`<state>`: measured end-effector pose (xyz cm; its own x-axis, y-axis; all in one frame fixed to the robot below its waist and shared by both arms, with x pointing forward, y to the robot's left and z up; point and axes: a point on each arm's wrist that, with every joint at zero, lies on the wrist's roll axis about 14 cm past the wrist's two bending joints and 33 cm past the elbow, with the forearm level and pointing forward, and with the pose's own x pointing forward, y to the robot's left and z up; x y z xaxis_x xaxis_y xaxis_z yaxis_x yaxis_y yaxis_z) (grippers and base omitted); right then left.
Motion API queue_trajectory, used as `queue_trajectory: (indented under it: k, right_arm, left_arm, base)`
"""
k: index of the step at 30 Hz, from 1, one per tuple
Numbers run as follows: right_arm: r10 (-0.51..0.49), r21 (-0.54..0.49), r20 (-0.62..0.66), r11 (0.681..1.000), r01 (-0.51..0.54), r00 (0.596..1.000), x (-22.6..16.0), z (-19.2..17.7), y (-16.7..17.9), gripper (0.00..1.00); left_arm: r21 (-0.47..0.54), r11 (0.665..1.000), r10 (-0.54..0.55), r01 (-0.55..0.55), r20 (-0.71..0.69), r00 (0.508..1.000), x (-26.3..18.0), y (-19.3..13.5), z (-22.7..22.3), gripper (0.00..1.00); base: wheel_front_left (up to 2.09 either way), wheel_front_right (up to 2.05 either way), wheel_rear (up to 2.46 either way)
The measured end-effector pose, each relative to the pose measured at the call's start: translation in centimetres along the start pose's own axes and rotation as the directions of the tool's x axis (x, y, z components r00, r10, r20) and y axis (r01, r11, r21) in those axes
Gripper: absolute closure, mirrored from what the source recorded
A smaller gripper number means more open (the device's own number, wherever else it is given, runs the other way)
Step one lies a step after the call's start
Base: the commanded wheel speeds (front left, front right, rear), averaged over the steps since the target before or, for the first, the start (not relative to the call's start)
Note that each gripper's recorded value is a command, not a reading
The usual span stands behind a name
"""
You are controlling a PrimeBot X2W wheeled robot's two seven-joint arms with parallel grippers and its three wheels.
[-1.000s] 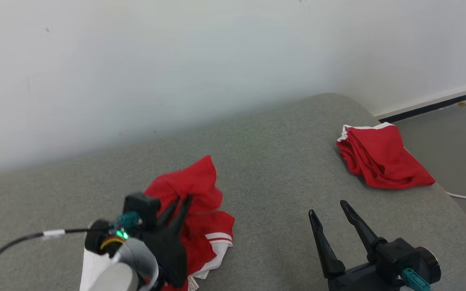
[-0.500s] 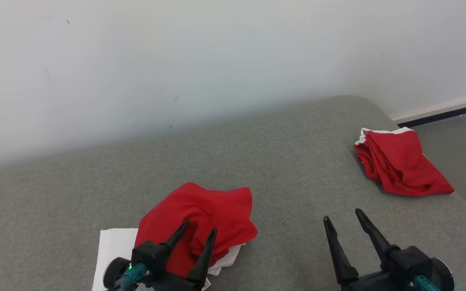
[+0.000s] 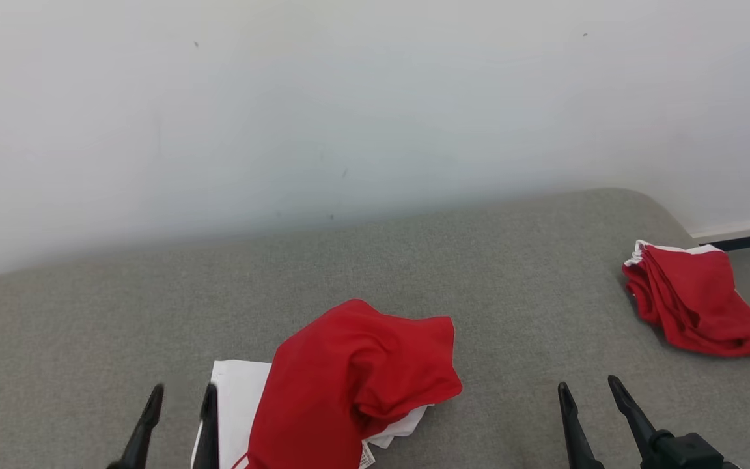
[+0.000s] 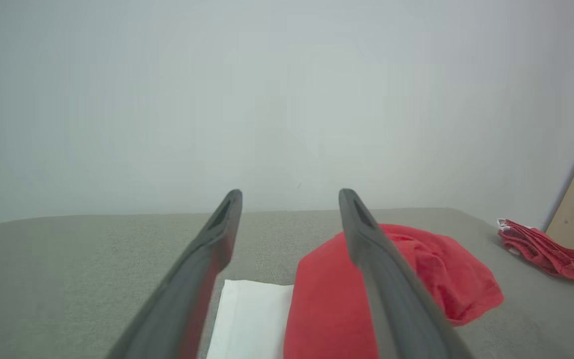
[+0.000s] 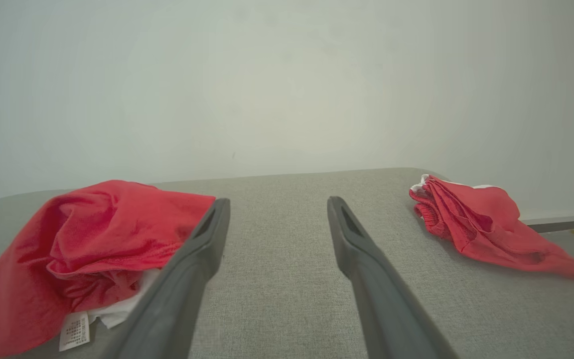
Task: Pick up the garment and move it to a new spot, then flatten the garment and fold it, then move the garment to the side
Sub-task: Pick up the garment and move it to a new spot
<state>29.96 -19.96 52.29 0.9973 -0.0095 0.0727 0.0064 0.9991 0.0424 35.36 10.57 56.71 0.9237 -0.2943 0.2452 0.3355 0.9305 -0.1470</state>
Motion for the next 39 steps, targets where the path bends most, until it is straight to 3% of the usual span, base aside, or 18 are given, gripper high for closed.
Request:
queue_trajectory:
  k: [9, 14, 23, 39]
  right_arm:
    - [0.003, 0.0, -0.004, 1.0, -0.003, 1.0, -0.6, -1.2, -0.2, 0.0]
    - [0.012, 0.001, -0.015, 1.0, -0.012, 1.0, -0.6, -1.8, 0.1, 0.0]
    - [0.024, -0.012, -0.044, 1.0, -0.024, 0.999, -0.4, -2.6, 0.4, 0.0]
    - [0.072, -0.011, -0.056, 0.997, -0.073, 0.996, 0.1, -2.7, 2.0, 0.0]
  left_arm:
    - [0.036, 0.982, 0.19, -0.188, -0.051, 0.981, -4.6, 4.8, -1.6, 0.0]
    - [0.069, 0.968, 0.246, -0.239, -0.109, 0.963, -6.6, 6.6, -3.2, 0.0]
    - [0.073, 0.951, 0.31, -0.302, -0.148, 0.939, -8.9, 8.0, -4.4, 0.0]
    - [0.077, 0.944, 0.33, -0.322, -0.154, 0.931, -9.7, 8.2, -4.7, 0.0]
  base:
    - [0.0, 0.0, 0.0]
    - [0.0, 0.0, 0.0]
    - [0.0, 0.0, 0.0]
    - [0.0, 0.0, 0.0]
